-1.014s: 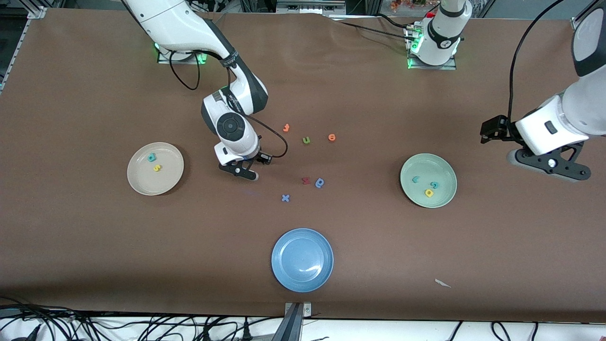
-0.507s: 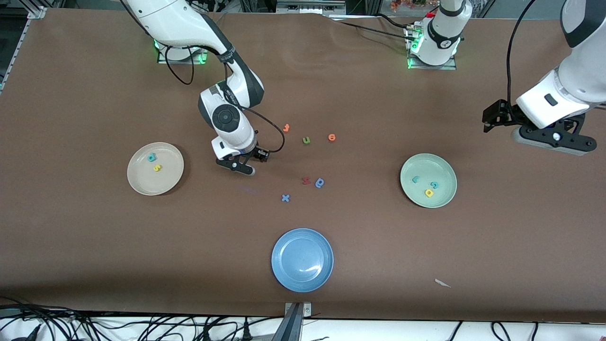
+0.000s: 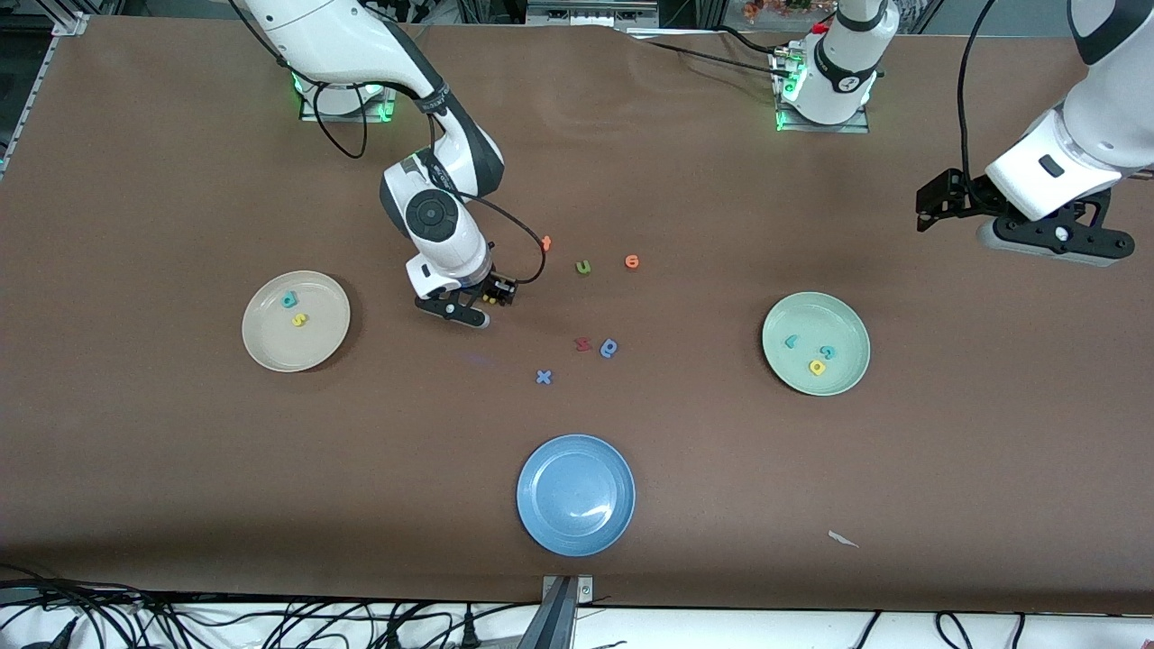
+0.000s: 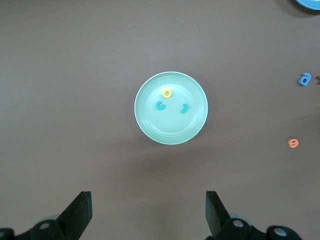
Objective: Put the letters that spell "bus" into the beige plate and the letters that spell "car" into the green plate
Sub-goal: 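Carry the yellow u onto the cream plate with the right gripper and release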
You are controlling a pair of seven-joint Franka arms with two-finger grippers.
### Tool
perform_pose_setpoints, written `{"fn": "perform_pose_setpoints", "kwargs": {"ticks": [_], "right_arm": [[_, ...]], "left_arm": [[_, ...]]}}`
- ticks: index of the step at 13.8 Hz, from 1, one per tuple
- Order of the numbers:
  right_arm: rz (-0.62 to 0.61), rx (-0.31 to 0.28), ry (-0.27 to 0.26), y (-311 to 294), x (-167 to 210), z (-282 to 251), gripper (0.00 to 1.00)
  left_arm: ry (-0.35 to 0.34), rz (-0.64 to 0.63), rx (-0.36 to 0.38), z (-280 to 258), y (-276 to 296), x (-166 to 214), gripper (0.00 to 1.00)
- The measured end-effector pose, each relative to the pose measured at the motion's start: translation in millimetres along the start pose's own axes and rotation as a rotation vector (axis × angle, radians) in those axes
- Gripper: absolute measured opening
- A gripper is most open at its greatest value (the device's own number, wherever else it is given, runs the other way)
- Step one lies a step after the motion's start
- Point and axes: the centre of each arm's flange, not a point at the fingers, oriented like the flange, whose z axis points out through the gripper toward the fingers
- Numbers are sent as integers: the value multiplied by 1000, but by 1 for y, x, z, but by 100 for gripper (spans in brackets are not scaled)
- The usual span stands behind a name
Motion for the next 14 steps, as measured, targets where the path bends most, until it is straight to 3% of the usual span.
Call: {"fn": "perform_pose_setpoints", "kwargs": {"ticks": [9, 14], "right_arm": [[0, -3, -2, 2, -2, 7, 54], [0, -2, -2, 2, -2, 6, 46]], "left_arm": [[12, -5, 2, -5, 0, -3, 100], [12, -9, 1, -5, -1, -3, 100]]}}
